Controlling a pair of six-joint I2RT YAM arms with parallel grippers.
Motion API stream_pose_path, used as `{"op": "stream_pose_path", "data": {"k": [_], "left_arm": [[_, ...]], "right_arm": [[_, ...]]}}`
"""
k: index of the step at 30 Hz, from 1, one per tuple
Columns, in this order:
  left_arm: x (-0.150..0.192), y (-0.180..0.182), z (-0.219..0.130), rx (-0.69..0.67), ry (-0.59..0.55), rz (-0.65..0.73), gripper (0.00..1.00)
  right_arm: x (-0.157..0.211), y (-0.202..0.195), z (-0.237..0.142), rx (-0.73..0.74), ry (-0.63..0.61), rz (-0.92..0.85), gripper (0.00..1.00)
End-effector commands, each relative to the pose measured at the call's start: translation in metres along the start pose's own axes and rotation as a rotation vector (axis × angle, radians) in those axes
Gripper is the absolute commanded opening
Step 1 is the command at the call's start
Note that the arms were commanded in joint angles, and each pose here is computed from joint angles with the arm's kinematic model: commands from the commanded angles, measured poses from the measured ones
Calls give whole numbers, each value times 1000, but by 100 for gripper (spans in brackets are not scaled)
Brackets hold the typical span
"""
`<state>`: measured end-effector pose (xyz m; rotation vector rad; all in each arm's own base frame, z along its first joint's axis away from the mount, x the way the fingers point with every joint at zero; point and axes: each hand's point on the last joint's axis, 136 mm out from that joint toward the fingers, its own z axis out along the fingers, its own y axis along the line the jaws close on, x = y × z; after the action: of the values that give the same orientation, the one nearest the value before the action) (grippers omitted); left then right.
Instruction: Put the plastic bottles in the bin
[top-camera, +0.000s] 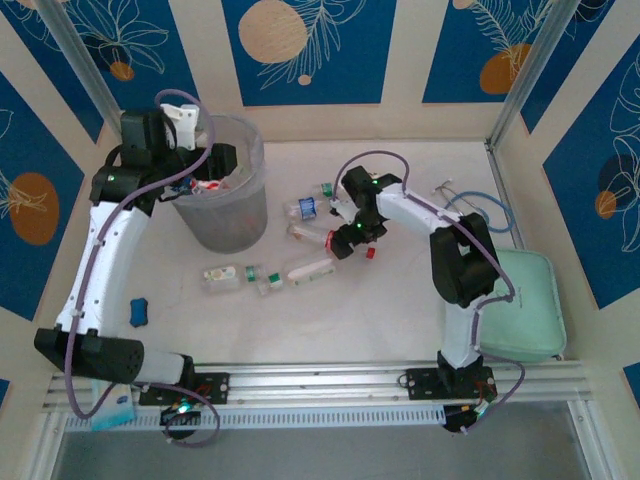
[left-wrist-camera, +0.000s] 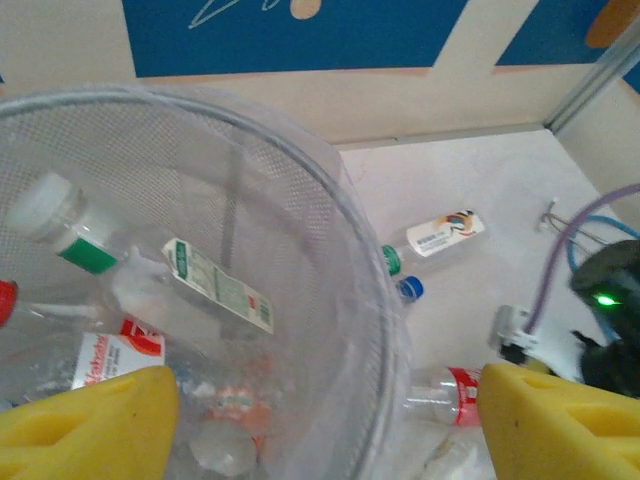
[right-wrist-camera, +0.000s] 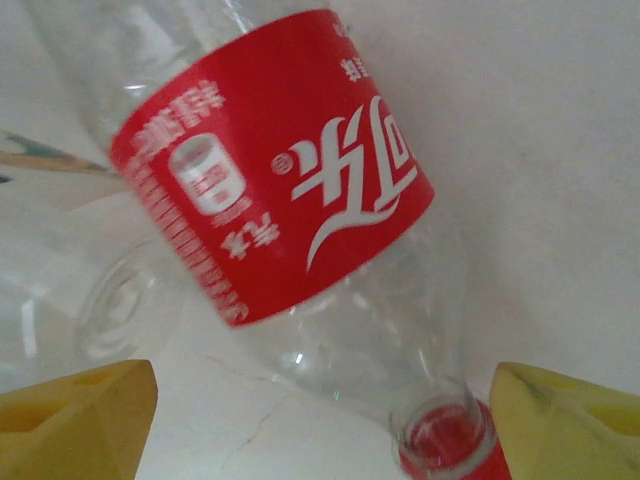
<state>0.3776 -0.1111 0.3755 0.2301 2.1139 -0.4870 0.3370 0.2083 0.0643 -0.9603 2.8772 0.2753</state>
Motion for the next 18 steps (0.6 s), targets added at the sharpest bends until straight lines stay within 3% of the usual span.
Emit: {"op": "stream_pose_path", "data": {"k": [1,5,9,18], "left_arm": [[6,-11,-2,64,3,-53,78],[6,-16,-1,95,-8,-80,77],[2,-21,2,132,-17,-109,77],[-3,-34,2,167,-41,-154,77]], "right_arm": [[-12,-1,2,-23,-18,-15,87],[-14,1,13,-58,-11,2,86],[-8,3,19,-75,26,4,77],[0,5,-12,-72,-1,6,57]]}}
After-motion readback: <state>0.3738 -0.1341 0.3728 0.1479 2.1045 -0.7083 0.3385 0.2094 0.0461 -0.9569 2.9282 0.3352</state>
